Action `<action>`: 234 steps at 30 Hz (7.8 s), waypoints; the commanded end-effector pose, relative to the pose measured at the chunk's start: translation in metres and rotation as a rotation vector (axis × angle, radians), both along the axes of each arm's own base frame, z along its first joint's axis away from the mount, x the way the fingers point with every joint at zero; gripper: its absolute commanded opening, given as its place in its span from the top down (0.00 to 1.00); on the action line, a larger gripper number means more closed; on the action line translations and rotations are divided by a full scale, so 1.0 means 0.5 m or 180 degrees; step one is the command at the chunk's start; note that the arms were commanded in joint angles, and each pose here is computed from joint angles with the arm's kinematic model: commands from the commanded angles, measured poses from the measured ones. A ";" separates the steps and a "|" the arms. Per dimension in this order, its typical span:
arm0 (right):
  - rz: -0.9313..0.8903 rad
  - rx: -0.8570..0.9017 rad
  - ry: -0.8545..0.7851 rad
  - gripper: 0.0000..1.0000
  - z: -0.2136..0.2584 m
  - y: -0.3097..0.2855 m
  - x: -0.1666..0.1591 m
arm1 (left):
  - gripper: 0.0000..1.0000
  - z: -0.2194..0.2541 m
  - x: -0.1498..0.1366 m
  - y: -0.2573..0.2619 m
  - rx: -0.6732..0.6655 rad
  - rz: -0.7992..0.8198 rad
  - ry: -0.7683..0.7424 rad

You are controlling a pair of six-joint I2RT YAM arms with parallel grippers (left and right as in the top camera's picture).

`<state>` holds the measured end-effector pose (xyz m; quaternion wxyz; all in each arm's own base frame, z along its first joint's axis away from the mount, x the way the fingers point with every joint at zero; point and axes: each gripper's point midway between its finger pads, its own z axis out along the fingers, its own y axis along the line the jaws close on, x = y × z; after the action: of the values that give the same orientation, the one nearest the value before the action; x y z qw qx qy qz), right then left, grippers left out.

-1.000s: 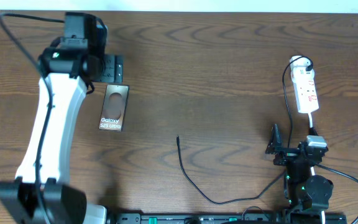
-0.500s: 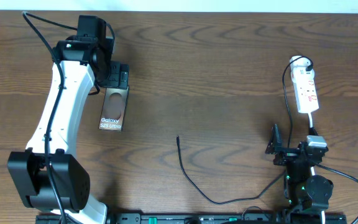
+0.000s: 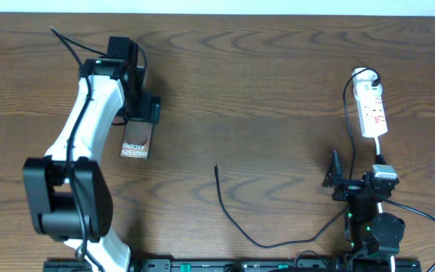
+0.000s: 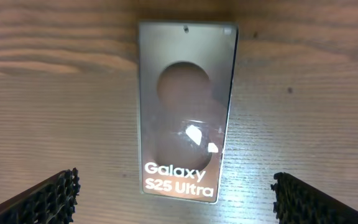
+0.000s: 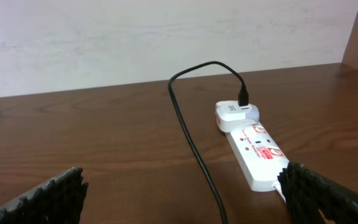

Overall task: Plug charger to phone and switch on socket
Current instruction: 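Move the left gripper over the boxed Galaxy phone, then lower the left gripper and close it on the phone box, then lift the phone box with the left gripper and tilt it upright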

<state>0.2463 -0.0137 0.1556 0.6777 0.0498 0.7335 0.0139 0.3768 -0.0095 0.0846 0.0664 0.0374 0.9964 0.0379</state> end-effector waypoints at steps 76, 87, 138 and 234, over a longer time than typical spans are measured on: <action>0.0010 -0.0038 0.0005 0.01 -0.001 0.000 0.000 | 0.02 -0.149 -0.005 0.012 -0.0366 0.0058 0.0226; 0.0010 -0.0038 0.0005 0.01 -0.001 0.000 0.000 | 0.02 -0.150 -0.007 0.012 -0.0365 0.0059 0.0235; 0.0010 -0.0038 0.0005 0.01 -0.001 0.000 0.000 | 0.02 -0.196 -0.026 0.025 -0.0245 0.0057 0.0224; 0.0010 -0.0038 0.0005 0.01 -0.001 0.000 0.000 | 0.32 -0.201 -0.029 0.024 -0.0246 0.0058 0.0223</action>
<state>0.2463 -0.0137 0.1556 0.6777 0.0498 0.7335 0.0139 0.3781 0.0010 -0.0022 0.0601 0.0236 0.9979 -0.0034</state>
